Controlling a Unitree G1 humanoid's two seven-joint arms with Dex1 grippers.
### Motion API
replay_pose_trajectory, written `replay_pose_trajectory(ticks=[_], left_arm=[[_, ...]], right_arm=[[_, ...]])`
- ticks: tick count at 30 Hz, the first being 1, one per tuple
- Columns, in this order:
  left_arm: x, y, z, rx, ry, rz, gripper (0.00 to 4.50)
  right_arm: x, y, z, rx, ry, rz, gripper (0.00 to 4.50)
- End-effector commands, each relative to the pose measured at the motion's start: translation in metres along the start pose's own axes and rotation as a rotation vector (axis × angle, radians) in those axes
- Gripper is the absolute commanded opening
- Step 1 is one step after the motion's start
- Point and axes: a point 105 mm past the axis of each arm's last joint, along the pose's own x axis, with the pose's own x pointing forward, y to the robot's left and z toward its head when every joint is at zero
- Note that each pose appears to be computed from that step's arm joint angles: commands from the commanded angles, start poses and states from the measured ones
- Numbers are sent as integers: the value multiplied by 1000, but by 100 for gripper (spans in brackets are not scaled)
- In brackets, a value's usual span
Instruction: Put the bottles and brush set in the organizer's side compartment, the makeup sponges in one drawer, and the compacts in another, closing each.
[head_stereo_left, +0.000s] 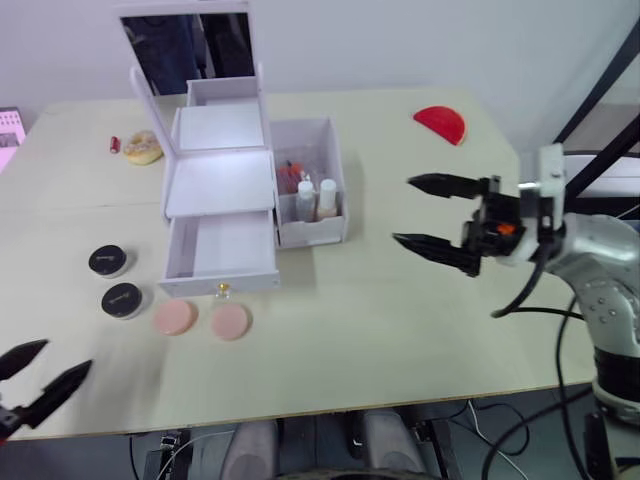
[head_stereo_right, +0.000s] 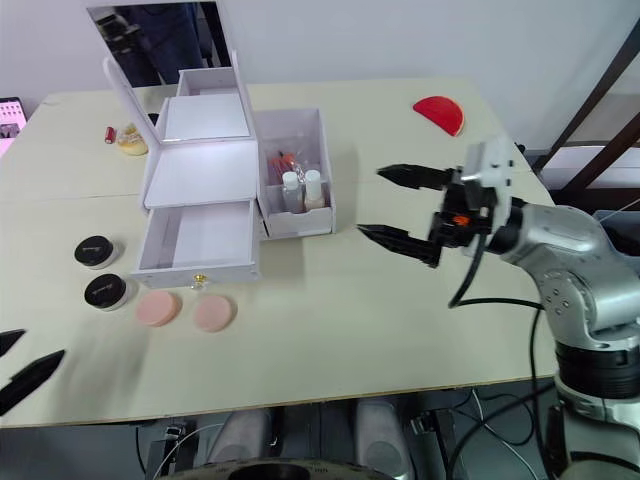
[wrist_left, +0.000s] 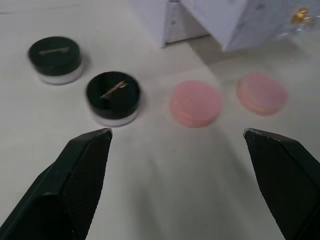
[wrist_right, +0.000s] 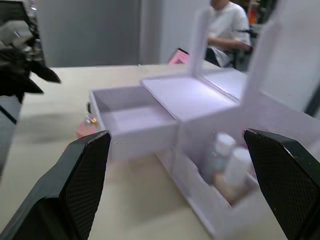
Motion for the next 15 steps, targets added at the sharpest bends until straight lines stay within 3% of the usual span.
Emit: replay_pose_trajectory(ticks=[1,10,15], left_arm=[[15,-30,1,-2,-25,-12,444],[62,-84,-6,30,-94,36,444],[89,-96,-11,55,-108,92,444]], right_arm=[[11,12,10,-15,1,74,450],[13,16,-9,14,119,157,450],[11,19,-18,4,147,161,450]])
